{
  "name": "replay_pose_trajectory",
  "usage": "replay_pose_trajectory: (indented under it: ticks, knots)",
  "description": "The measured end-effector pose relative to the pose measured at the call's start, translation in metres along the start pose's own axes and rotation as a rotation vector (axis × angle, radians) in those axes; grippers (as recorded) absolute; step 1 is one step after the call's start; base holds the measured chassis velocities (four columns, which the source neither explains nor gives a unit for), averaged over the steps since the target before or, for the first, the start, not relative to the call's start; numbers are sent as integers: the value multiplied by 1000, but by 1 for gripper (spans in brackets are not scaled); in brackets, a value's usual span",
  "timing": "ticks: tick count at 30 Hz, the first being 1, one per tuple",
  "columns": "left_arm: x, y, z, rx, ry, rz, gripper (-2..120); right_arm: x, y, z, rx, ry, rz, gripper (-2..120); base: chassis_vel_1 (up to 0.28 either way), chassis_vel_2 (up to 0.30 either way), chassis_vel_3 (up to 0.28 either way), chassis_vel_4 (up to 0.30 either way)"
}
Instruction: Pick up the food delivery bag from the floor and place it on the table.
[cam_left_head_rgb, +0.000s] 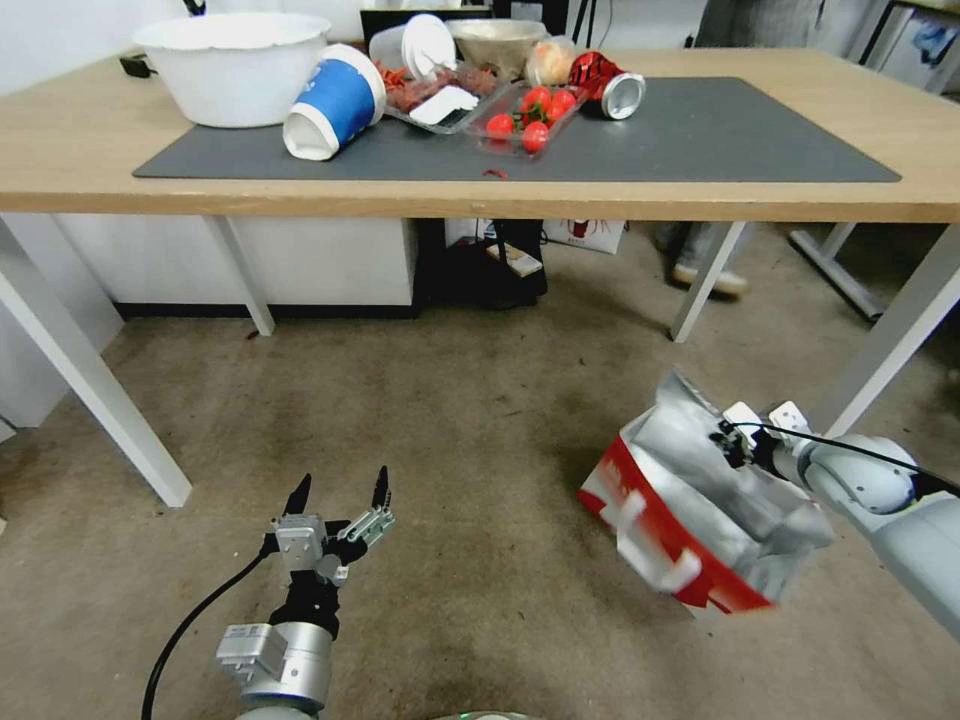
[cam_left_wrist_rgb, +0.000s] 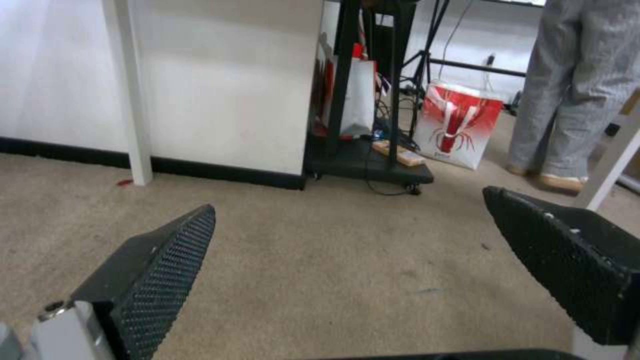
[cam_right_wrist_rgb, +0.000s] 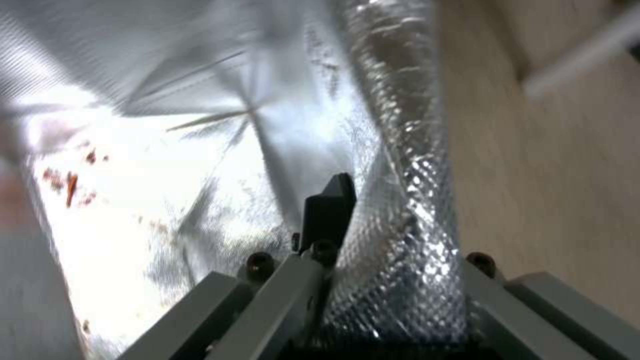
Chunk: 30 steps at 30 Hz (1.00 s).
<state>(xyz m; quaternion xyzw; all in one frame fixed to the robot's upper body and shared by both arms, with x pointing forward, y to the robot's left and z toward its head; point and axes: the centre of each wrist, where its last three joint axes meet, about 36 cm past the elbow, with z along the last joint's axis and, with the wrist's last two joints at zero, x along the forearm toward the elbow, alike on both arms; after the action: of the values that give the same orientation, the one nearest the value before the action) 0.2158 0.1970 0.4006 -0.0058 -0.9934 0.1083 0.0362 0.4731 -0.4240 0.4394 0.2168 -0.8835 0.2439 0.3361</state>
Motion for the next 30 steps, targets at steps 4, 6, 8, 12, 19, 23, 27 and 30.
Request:
replay_pose_trajectory:
  ticks: [4, 6, 8, 12, 19, 23, 27, 30]
  knots:
    - [0, -1, -1, 8, -3, -10, 100, 17, 9, -21, 27, -77, -102, 0, 0, 0, 0, 0]
    - [0, -1, -2, 11, -7, -16, 100, 26, 16, -32, 44, -111, -160, 0, 0, 0, 0, 0]
    - [-1, -2, -5, 13, -14, -23, 100, 36, 24, -46, 74, -143, -202, 0, 0, 0, 0, 0]
    - [-1, -2, -10, -1, -17, -28, 100, 43, 39, -63, 98, -180, -246, 0, 0, 0, 0, 0]
    - [0, -1, -20, -24, -1, -37, 100, 47, 59, -77, 105, -209, -290, 0, 0, 0, 0, 0]
    - [0, -2, -22, -34, 5, -37, 100, 51, 69, -82, 116, -224, -316, 0, 0, 0, 0, 0]
    - [1, -3, -21, -35, 4, -36, 100, 56, 74, -88, 126, -240, -329, 0, 0, 0, 0, 0]
    - [1, -3, -22, -33, -2, -33, 100, 59, 77, -90, 132, -246, -334, 0, 0, 0, 0, 0]
